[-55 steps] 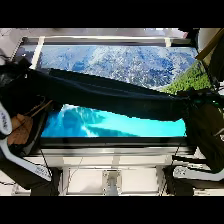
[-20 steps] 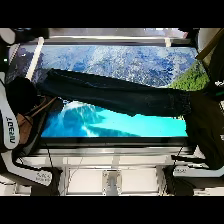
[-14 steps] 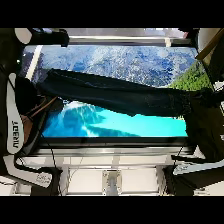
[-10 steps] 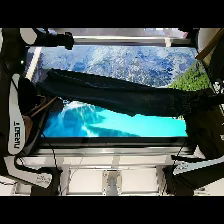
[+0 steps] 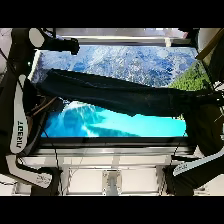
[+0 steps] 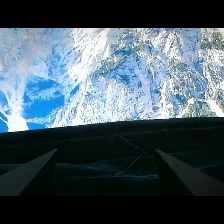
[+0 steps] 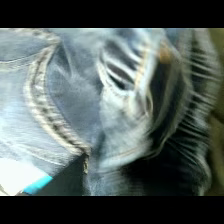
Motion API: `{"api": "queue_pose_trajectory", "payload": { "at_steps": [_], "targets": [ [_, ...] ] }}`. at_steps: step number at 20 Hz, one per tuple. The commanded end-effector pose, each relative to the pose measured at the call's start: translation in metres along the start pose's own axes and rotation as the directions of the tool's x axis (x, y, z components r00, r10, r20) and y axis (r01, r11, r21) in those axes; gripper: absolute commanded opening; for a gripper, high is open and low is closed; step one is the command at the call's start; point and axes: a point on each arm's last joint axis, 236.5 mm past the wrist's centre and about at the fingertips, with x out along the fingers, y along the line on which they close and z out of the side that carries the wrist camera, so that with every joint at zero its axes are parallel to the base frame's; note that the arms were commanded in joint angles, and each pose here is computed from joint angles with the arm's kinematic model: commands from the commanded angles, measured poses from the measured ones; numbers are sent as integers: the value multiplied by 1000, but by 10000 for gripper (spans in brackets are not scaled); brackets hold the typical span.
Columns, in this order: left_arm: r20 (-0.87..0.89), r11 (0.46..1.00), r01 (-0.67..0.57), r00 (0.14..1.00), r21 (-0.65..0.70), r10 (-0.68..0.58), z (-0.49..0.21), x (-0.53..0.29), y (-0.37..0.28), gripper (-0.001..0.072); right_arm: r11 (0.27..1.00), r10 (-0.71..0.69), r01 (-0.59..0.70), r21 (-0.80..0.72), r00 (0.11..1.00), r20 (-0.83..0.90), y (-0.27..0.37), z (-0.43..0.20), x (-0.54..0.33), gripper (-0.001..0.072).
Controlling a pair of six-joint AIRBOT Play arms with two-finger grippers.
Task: Fold the clothes and pants, and hang the long-sleeved shirts on hangers.
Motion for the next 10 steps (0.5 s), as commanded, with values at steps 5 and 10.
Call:
{"api": "queue_pose_trajectory", "payload": {
  "at_steps": [5,10],
  "targets": [
    [-44,999,38,998,1,-38,-14,20,-16,180,984,136,-141,-104,989,-55,69,-9,-22,38],
    [-98,939,340,934,-56,-344,-35,44,-146,13,904,343,-305,-300,936,83,205,-4,-94,38]
  ]
}}
